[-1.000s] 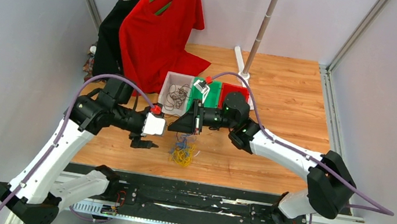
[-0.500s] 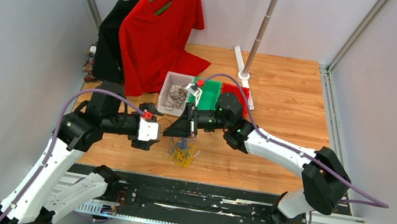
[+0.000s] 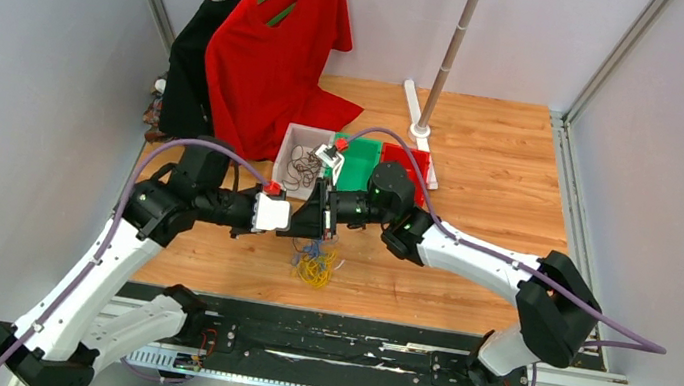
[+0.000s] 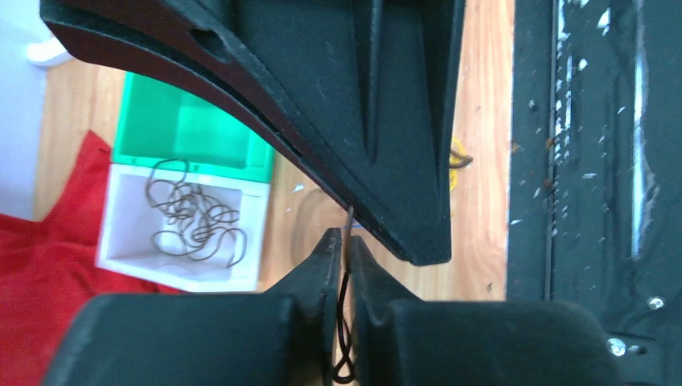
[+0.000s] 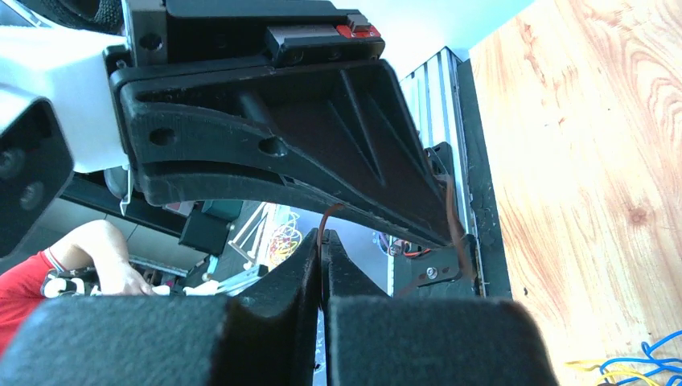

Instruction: Untangle the cables

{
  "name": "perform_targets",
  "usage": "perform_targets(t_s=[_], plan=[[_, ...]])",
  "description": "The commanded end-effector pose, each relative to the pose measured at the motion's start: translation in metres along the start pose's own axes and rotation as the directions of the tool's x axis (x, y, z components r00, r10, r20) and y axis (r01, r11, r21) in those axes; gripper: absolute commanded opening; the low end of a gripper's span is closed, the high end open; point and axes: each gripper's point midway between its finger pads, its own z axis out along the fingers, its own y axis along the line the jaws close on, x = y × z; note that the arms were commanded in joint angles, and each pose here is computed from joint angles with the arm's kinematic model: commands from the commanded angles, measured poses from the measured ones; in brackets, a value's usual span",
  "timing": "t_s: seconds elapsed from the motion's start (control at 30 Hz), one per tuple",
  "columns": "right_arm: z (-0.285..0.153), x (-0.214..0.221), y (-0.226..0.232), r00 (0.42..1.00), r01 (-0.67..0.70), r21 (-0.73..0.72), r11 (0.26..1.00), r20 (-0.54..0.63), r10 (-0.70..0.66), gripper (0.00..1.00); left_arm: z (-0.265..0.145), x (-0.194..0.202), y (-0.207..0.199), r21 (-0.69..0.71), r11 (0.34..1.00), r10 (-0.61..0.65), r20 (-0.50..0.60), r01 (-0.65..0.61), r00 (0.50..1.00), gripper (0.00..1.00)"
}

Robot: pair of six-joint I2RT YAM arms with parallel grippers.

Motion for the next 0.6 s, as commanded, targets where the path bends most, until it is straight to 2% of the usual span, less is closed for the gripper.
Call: perform_targets(t_s=[0.0,0.13,0.23,0.37,0.43,0.57], plan=[[0.000,-0.002,0.003,0.999,0.036,-0.011,0.999,0.020,-0.036,0.05,-0.014,-0.016,0.018,-0.100,0.995,0.015,0.007,-0.014,1.000,0.01],[-0.014,-0.002,-0.012,0.997,0.048,0.062,0.997,0.058,-0.052,0.23,-0.029,-0.033,0.023,-0.152,0.988,0.010,0.041,-0.004,0.999,0.00],[-0.028,0.002,-0.033,0.994,0.073,0.202,0.977,0.063,-0.087,0.39,-0.039,-0.051,0.030,-0.184,0.982,-0.018,0.080,0.033,0.997,0.00],[-0.046,0.003,-0.049,0.972,0.182,0.359,0.916,0.077,-0.223,0.46,-0.054,-0.077,0.043,-0.223,0.968,-0.088,0.133,0.117,0.987,0.00],[-0.049,-0.001,-0.047,0.940,0.270,0.400,0.876,0.088,-0.330,0.47,-0.058,-0.089,0.047,-0.223,0.963,-0.114,0.164,0.149,0.980,0.00],[-0.047,-0.016,-0.043,0.888,0.342,0.476,0.810,0.118,-0.444,0.50,-0.067,-0.114,0.057,-0.215,0.955,-0.155,0.220,0.203,0.963,0.00]])
